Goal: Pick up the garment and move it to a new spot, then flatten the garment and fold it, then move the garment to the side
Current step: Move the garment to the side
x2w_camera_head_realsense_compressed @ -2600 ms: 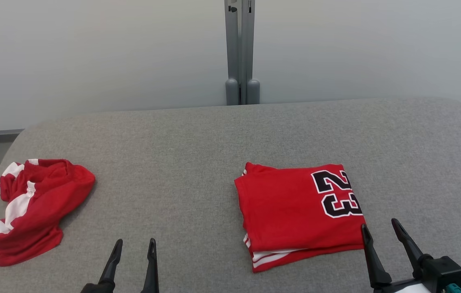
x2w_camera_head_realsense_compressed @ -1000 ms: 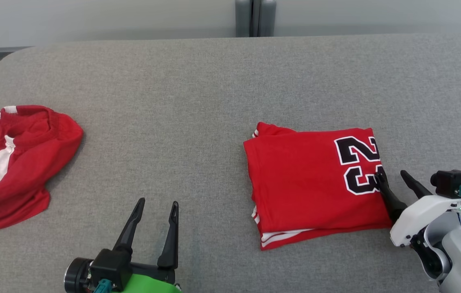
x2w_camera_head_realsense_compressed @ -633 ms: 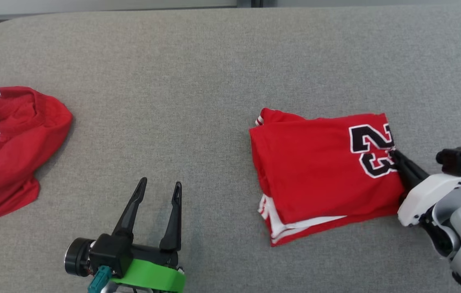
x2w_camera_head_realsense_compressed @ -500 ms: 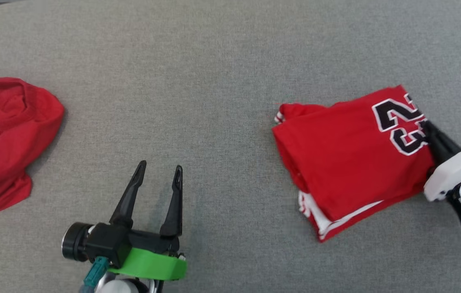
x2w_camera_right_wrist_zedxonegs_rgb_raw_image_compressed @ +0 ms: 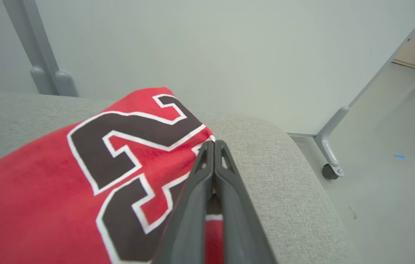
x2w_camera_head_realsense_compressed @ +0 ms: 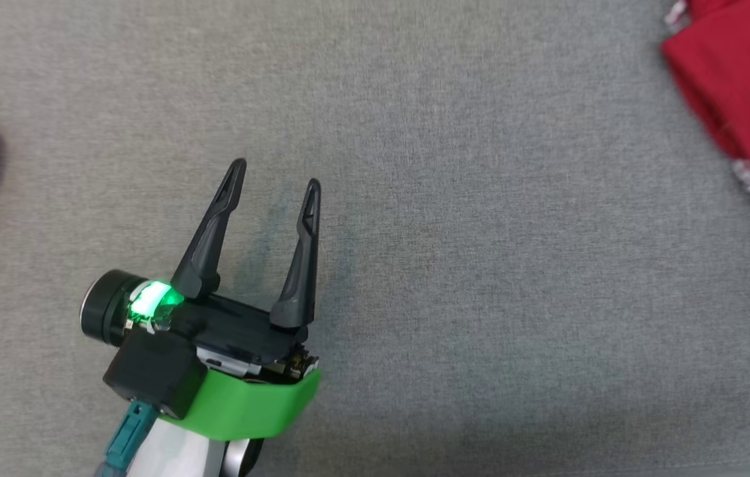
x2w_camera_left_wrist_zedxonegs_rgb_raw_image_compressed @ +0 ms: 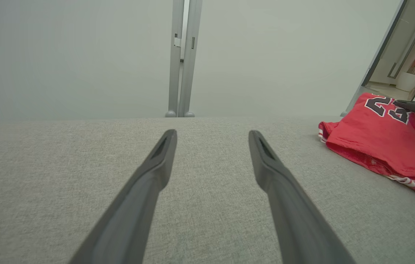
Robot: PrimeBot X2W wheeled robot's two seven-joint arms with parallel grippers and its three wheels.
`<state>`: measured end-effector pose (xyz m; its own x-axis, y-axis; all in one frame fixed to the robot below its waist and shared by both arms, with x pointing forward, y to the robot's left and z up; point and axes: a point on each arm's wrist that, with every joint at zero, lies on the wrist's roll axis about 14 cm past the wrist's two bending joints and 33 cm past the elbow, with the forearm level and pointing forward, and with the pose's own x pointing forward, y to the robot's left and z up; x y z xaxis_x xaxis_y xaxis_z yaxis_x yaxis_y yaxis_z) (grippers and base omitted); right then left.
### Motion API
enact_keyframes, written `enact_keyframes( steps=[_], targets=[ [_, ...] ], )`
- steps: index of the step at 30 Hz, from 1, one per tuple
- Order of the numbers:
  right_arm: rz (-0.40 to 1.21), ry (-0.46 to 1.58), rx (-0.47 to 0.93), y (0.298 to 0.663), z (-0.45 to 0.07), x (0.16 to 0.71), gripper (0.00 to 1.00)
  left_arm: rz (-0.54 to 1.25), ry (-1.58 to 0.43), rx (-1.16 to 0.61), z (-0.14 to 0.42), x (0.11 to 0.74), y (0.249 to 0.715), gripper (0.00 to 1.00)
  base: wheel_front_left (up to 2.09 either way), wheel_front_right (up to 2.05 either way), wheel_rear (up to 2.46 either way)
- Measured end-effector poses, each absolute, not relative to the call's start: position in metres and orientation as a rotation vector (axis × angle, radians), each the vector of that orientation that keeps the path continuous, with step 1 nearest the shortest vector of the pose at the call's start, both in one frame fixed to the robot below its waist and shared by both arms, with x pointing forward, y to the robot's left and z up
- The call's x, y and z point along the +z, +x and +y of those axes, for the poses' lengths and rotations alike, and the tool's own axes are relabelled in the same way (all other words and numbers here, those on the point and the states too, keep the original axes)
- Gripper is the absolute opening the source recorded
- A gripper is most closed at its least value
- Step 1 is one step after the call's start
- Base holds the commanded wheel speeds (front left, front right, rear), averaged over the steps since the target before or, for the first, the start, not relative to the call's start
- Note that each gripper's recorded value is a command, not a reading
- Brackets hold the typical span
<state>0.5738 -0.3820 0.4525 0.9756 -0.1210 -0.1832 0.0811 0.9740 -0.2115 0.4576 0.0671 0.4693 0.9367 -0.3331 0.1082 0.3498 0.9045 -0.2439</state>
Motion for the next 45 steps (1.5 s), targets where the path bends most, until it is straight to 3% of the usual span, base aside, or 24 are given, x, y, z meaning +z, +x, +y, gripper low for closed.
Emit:
enact_keyframes(
  steps=[8, 17, 18, 19, 24, 32, 37, 45],
  targets=[
    [0.271, -0.364, -0.284, 0.569, -0.46, 0.448, 0.0, -0.027, -0.284, -0.387, 0.058, 0.438, 0.475, 1.0, 0.0, 0.0, 0.0],
    [0.352, -0.432, -0.4, 0.545, -0.493, 0.434, 0.0, 0.012, -0.24, -0.389, 0.063, 0.417, 0.476, 1.0, 0.0, 0.0, 0.0],
    [0.349, -0.438, -0.415, 0.544, -0.496, 0.436, 0.1, 0.012, -0.237, -0.387, 0.064, 0.418, 0.476, 1.0, 0.0, 0.0, 0.0],
    [0.342, -0.462, -0.427, 0.543, -0.498, 0.44, 1.0, 0.009, -0.233, -0.384, 0.065, 0.42, 0.475, 1.0, 0.0, 0.0, 0.0],
    [0.233, -0.53, -0.387, 0.556, -0.476, 0.458, 1.0, -0.009, -0.219, -0.371, 0.07, 0.43, 0.474, 1.0, 0.0, 0.0, 0.0],
    [0.119, -0.385, -0.124, 0.575, -0.357, 0.436, 1.0, -0.023, -0.231, -0.292, 0.089, 0.45, 0.466, 1.0, 0.0, 0.0, 0.0],
    [0.079, -0.223, 0.037, 0.557, -0.275, 0.431, 1.0, -0.015, -0.232, -0.209, 0.112, 0.459, 0.454, 1.0, 0.0, 0.0, 0.0],
    [-0.066, 0.012, 0.252, 0.508, -0.163, 0.486, 1.0, 0.03, -0.204, -0.112, 0.141, 0.46, 0.419, 1.0, 0.0, 0.0, 0.0]
  ],
)
